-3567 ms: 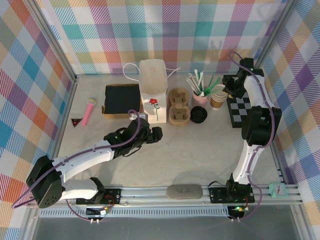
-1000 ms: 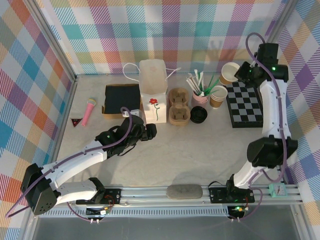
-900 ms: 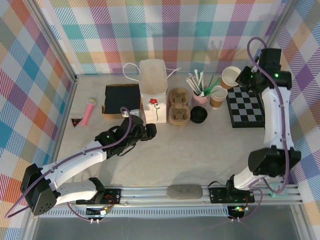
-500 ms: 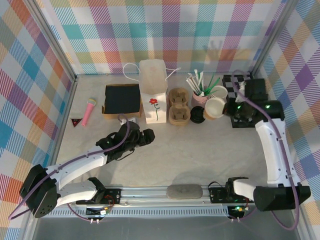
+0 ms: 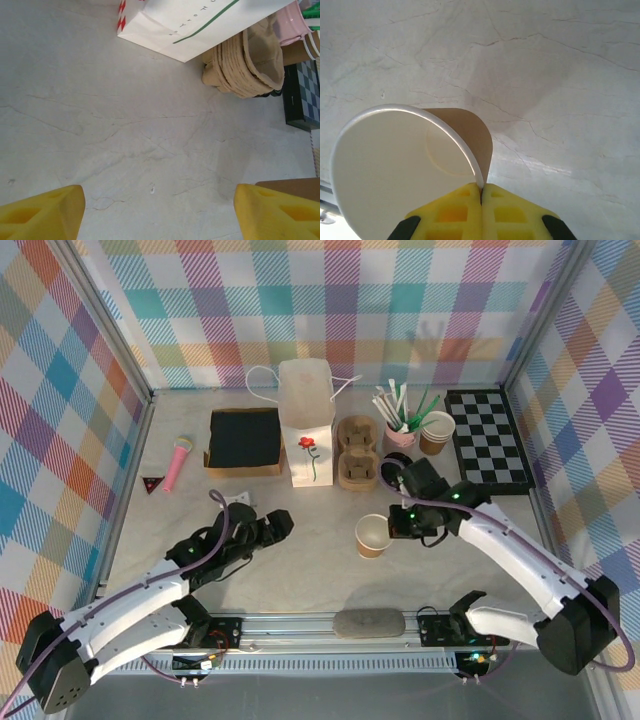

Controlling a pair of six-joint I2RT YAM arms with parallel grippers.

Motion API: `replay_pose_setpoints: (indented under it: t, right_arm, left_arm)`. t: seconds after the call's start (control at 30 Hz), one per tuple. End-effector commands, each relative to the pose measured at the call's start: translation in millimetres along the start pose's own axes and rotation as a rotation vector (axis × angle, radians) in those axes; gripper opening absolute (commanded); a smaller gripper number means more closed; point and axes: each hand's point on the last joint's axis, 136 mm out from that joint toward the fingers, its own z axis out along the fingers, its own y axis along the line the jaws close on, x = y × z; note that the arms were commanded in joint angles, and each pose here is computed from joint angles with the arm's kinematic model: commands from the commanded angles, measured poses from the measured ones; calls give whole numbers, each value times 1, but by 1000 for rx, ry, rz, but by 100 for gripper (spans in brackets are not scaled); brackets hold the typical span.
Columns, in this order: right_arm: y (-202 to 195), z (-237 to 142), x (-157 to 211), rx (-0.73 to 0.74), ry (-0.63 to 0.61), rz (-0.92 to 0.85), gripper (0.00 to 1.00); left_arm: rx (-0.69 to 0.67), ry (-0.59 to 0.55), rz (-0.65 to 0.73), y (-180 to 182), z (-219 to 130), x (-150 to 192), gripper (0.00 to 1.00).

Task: Pack the takeout coffee

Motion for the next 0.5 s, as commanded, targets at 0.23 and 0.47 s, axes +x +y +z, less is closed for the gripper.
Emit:
replay_pose_setpoints:
  t: [0.23, 0.47]
  right_arm:
    - [23, 27, -13, 16, -62, -13, 0]
    - [26, 42, -14, 50, -39, -15, 0]
  left_arm:
    - [-53, 8, -21, 17, -2, 7, 78]
    - [-55, 7, -11, 15, -2, 6, 78]
